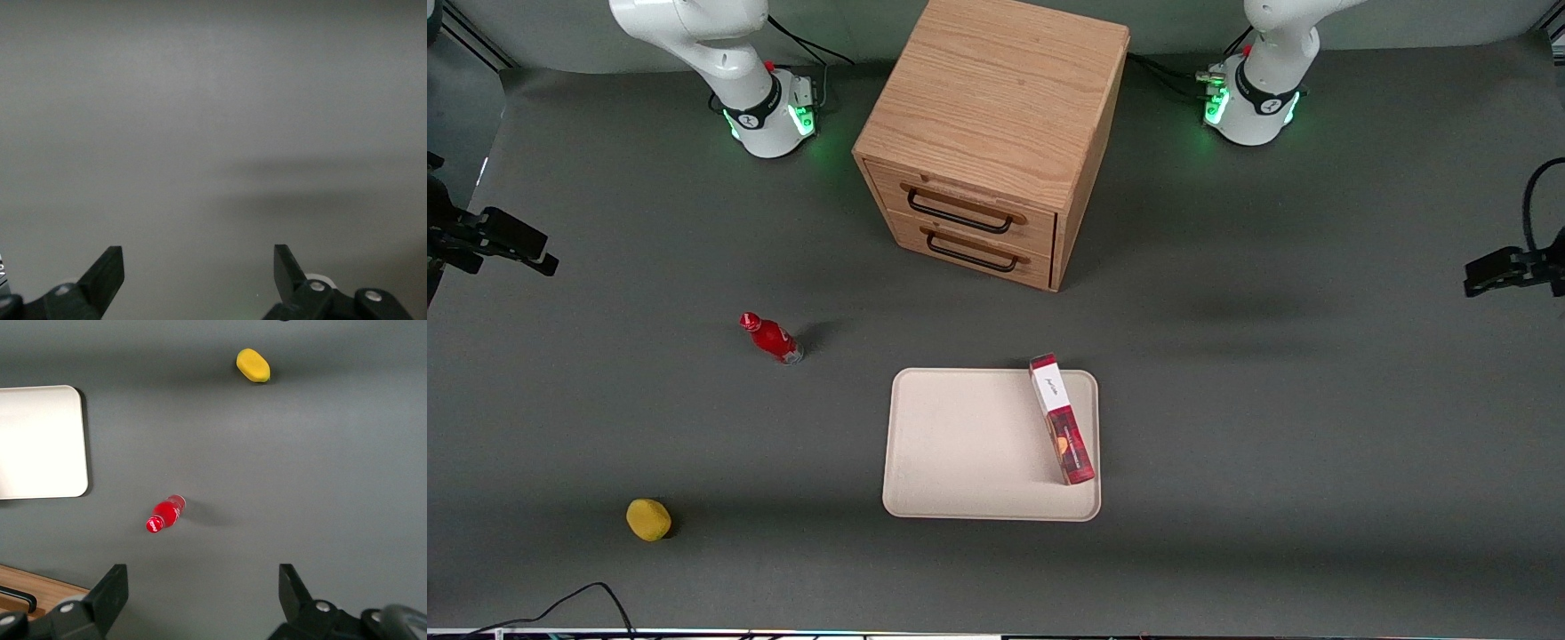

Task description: Place red cookie box on tray

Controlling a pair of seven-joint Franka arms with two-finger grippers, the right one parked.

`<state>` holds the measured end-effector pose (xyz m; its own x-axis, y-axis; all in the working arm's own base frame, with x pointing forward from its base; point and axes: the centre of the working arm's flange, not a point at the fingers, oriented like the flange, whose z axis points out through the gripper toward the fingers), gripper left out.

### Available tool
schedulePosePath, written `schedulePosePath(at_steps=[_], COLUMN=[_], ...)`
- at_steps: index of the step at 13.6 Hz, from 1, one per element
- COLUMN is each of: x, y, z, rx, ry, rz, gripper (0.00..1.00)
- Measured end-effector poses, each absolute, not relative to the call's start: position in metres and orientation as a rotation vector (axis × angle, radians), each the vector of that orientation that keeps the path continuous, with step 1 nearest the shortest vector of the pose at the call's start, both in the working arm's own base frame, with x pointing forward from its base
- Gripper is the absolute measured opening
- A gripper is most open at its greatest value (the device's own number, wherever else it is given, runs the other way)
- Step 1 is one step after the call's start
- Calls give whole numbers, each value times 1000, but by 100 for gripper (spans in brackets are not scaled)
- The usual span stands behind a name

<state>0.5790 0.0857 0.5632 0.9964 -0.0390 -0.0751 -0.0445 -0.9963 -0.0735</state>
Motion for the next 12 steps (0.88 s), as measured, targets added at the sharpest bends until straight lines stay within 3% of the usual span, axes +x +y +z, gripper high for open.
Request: schedulePosePath(at_steps=[12], x=[552], y=[46], z=[585], rx=[-3076], ry=[254], rz=[88], gripper=[100])
